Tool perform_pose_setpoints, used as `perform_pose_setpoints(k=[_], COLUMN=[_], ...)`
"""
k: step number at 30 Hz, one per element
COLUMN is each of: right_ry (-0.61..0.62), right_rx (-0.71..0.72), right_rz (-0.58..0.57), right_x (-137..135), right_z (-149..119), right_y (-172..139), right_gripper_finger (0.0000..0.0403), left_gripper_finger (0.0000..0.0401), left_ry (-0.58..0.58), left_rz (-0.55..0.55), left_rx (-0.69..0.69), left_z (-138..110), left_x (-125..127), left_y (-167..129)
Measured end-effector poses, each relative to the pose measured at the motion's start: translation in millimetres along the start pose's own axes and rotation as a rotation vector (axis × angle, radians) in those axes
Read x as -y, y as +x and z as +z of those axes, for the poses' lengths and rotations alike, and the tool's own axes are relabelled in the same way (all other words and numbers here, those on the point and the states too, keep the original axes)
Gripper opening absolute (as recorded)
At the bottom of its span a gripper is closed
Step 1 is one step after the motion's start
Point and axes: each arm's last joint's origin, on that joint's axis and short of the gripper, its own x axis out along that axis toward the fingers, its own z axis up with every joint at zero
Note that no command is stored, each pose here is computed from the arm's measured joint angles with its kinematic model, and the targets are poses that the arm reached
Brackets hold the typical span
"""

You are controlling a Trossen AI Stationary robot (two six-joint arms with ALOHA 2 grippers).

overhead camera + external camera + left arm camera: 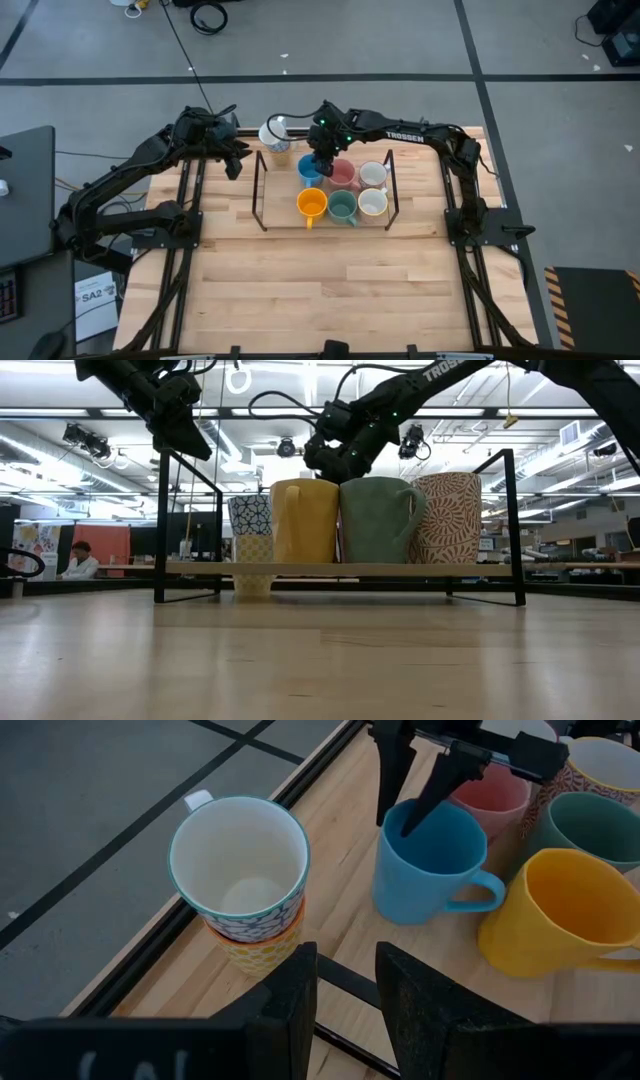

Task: Place coffee mugs
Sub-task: Put the blue mug on the shelf, then put the blue patterned mug on the shelf

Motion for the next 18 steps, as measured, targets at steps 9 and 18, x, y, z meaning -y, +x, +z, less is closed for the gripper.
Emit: perform_pose_setpoints(k=[9, 18], right_ry=[-0.003, -0.01], right_rx=[0.012, 0.028], right_rz=[-0.003, -0.019], right_x=[0.4, -0.1], right_z=[1.1, 3.7], right_y=[0.0, -6.1], right_gripper_finger=[0.014, 0.0162], left_gripper_finger=[0.0112, 0.0112], left_ry=[0.0, 0.0], left_rz=[0.0, 0.0], left_rx=[0.0, 0.0], left_z=[0.0, 0.0], left_x=[0.0, 0.0], left_y=[0.0, 0.1])
